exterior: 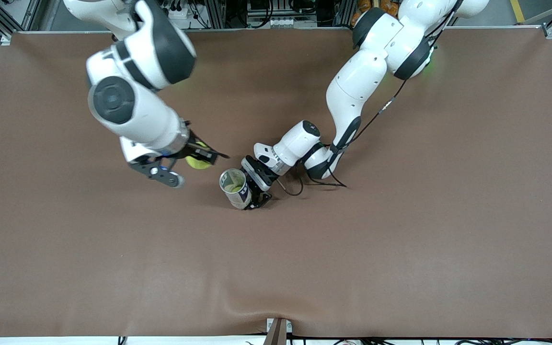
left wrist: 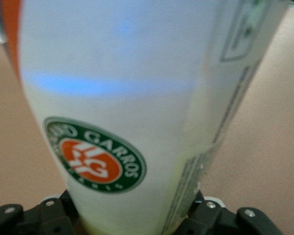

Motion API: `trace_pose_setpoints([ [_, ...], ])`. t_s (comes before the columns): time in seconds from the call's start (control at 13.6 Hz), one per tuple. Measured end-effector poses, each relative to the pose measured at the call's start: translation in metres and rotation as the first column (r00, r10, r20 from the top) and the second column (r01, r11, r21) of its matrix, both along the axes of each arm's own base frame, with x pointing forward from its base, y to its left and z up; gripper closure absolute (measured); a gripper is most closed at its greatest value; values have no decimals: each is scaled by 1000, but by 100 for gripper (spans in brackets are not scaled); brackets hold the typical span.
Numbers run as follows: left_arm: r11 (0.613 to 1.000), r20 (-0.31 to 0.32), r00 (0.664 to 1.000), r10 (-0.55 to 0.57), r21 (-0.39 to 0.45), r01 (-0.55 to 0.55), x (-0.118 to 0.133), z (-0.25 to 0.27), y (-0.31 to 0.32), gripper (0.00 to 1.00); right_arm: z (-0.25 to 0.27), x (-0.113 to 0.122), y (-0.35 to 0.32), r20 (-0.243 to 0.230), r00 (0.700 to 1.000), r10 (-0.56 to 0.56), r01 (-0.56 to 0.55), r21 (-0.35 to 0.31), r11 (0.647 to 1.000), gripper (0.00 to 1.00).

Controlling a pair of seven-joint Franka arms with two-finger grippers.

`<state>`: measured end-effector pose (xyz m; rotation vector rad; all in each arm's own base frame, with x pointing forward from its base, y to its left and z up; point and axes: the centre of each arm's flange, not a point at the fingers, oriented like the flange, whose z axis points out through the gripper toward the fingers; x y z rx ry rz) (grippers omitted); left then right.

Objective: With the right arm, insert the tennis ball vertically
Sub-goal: 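Carry the second ball over the can and lower it in, then open the right gripper and draw it back from the can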

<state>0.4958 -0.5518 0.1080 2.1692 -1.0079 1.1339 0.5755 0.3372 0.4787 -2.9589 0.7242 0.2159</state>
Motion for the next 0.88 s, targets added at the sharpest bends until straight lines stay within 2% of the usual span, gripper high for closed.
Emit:
trace_pose_setpoints([
  [0.22,1000,0,1000,0,0,0,0,0,0,16,-22,-1,36,44,997,-63,63,15,998,32],
  [0.88,1000,0,1000,0,0,0,0,0,0,16,-45,12,35,51,995,-91,91,-8,996,32],
])
